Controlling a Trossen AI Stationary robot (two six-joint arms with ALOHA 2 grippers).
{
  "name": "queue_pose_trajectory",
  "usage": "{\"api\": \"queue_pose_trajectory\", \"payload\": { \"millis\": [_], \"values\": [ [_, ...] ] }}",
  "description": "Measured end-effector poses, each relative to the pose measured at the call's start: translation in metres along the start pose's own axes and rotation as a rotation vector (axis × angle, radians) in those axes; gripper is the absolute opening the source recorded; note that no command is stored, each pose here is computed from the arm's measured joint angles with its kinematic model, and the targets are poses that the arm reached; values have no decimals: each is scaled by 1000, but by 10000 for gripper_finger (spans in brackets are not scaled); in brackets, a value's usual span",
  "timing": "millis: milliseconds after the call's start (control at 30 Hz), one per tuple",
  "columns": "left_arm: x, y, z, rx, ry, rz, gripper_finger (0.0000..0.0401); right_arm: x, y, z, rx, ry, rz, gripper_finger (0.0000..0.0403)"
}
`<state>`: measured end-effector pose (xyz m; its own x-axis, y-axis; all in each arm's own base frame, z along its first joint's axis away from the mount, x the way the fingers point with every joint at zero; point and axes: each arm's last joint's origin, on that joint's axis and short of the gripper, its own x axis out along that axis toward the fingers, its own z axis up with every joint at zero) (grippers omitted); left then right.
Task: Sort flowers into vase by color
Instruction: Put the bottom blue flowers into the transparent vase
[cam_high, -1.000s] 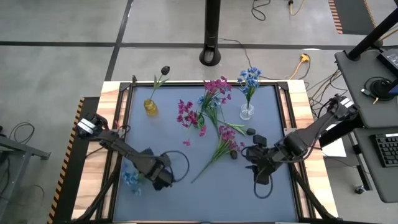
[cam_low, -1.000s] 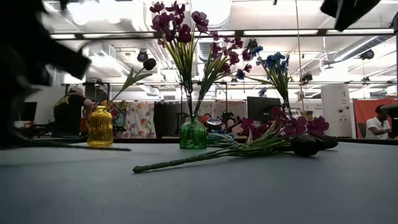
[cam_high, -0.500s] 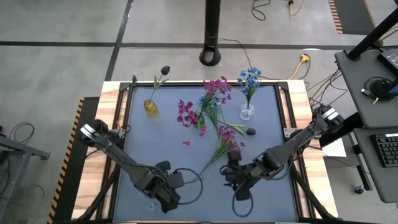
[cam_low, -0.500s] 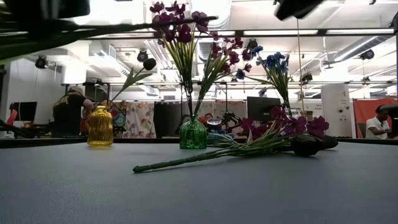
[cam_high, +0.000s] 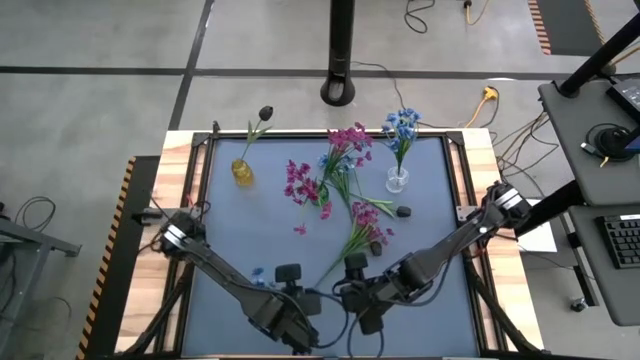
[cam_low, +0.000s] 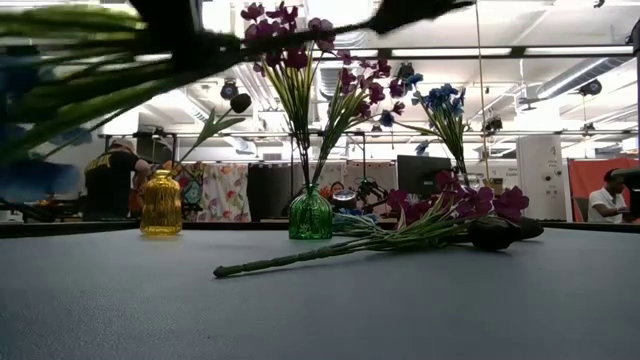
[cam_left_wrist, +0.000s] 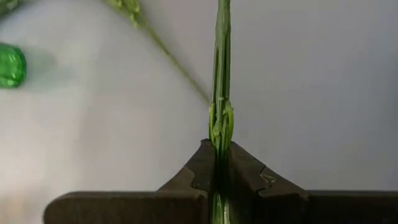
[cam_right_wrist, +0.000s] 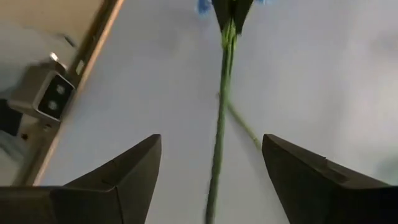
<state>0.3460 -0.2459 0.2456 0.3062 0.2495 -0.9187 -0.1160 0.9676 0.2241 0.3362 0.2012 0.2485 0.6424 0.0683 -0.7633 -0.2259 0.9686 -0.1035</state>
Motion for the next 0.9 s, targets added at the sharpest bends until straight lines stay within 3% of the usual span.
{"api": "queue_pose_trajectory", "payload": {
  "millis": [300, 900],
  "values": [
    [-3, -11, 18, 74, 18, 39, 7, 8, -2, -2, 40, 17, -13, 213],
    [-6, -7, 22, 122, -37, 146, 21, 8, -1, -4, 22, 39, 15, 16]
  ]
}}
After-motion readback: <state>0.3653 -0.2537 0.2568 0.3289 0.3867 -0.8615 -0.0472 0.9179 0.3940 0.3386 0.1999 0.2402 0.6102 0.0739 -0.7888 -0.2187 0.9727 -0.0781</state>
